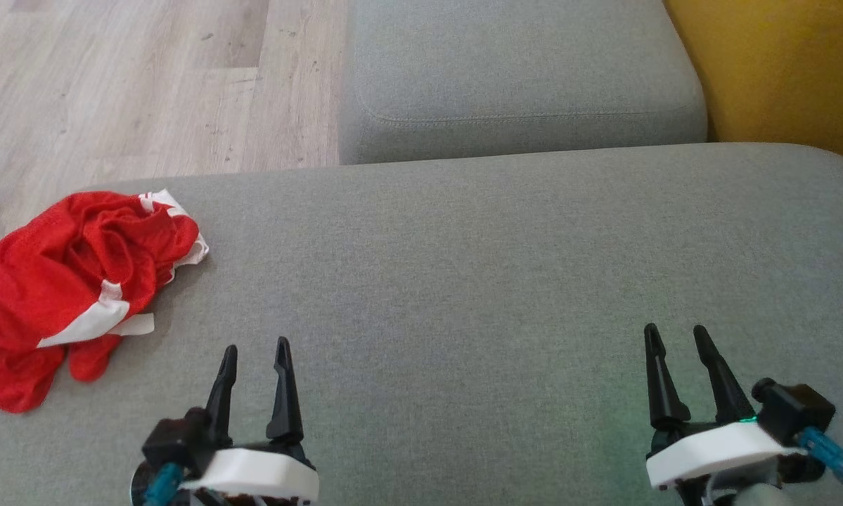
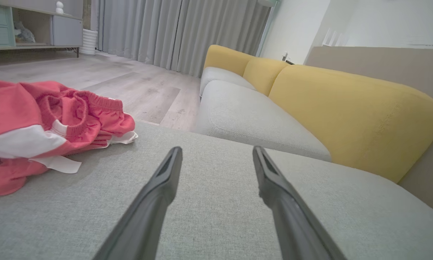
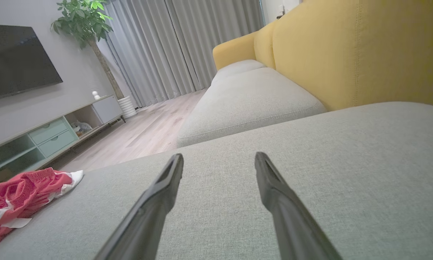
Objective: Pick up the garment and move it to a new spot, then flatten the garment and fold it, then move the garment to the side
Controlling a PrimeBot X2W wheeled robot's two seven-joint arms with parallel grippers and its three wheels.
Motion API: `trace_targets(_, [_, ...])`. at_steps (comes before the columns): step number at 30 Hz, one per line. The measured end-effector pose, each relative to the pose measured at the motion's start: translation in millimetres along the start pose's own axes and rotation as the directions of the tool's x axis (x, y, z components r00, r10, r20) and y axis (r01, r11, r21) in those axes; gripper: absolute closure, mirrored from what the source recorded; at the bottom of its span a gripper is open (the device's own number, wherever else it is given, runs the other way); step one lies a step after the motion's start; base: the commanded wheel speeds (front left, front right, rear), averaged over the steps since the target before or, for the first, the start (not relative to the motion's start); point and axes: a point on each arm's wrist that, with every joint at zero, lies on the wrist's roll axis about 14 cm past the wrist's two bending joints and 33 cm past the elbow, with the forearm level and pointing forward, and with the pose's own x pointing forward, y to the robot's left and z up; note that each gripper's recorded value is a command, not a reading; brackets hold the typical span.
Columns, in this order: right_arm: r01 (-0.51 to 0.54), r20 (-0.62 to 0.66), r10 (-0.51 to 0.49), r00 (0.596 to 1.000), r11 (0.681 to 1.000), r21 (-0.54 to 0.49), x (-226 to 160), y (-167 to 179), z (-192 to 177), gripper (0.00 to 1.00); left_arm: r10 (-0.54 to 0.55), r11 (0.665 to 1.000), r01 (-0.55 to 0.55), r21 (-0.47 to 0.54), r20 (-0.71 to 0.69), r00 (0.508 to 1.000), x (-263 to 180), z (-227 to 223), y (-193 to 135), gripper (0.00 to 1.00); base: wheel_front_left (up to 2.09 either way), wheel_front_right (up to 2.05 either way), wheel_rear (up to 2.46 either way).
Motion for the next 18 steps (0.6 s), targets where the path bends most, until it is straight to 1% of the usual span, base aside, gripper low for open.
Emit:
trace_targets(11, [-0.016,0.002,0.017,1.000,0.993,-0.118,-4.8,1.4,-2.9,0.00,-0.033,0.989,0.028,0.142,0.032,0.999,-1.6,2.7,-9.8,0.00,0.00,0.00,0.00])
trace_targets(18, [-0.036,0.009,0.038,0.999,0.978,-0.203,-4.6,4.8,-1.2,0.00,-0.043,0.971,0.035,0.236,0.030,0.999,-4.3,-2.5,-12.3,0.00,0.00,0.00,0.00])
